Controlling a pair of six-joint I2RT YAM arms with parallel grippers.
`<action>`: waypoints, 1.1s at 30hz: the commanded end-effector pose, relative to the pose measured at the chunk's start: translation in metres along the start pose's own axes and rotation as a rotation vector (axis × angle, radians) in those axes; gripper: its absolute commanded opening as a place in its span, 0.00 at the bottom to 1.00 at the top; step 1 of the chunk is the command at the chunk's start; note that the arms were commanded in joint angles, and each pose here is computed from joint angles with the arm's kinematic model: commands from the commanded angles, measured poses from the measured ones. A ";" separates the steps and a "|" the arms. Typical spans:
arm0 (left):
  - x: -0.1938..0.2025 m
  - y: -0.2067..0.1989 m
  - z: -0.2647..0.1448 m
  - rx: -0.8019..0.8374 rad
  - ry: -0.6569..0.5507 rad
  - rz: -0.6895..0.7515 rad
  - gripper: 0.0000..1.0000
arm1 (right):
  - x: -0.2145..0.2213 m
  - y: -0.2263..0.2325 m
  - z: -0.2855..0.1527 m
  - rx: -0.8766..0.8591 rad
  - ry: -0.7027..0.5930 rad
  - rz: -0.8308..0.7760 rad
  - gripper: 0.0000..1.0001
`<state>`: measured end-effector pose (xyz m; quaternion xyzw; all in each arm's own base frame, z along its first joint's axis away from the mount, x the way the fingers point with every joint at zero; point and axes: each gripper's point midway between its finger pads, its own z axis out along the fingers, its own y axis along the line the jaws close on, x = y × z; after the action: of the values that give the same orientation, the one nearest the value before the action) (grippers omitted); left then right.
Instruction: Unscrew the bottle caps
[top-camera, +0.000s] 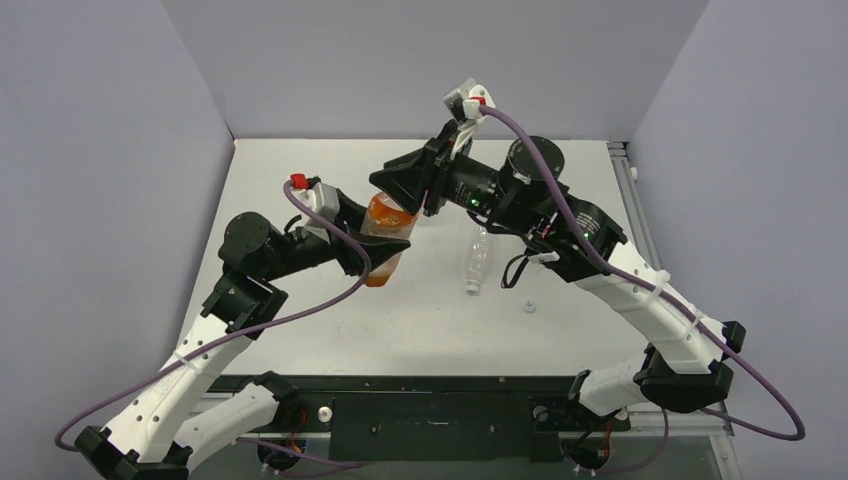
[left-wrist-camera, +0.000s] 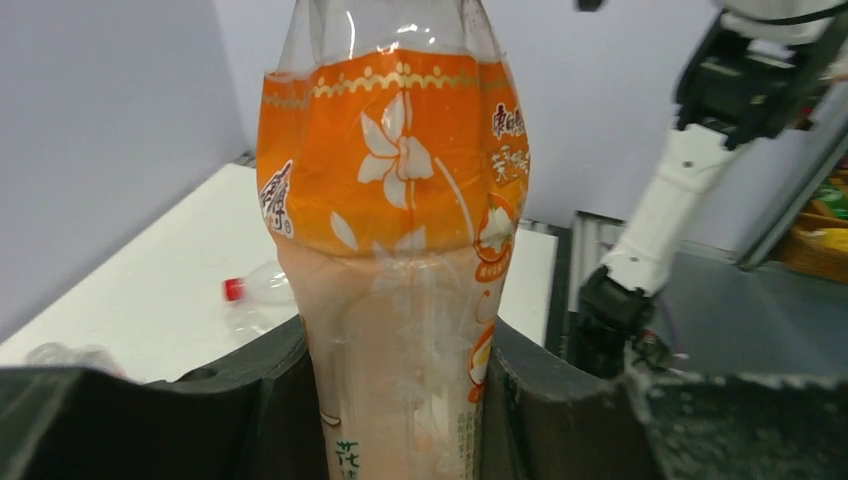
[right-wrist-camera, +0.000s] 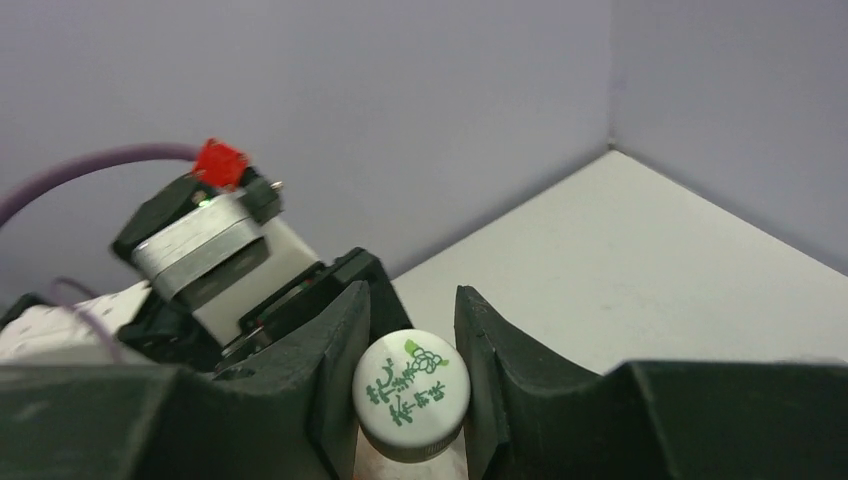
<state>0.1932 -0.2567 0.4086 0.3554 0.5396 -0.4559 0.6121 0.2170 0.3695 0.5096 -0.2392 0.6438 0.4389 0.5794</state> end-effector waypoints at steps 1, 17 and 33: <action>-0.022 -0.062 -0.011 0.292 0.007 -0.171 0.02 | -0.065 0.083 -0.053 -0.529 -0.191 -0.030 0.00; -0.023 -0.028 -0.003 0.111 -0.016 -0.061 0.04 | -0.065 0.002 -0.044 0.069 -0.168 -0.066 0.79; -0.015 0.021 -0.006 -0.128 -0.019 0.132 0.03 | -0.043 -0.011 -0.012 0.292 -0.101 -0.007 0.62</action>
<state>0.2112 -0.2477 0.4086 0.3482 0.5532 -0.4000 0.6424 0.2269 0.3510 0.5369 -0.1539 0.6718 0.3516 0.6335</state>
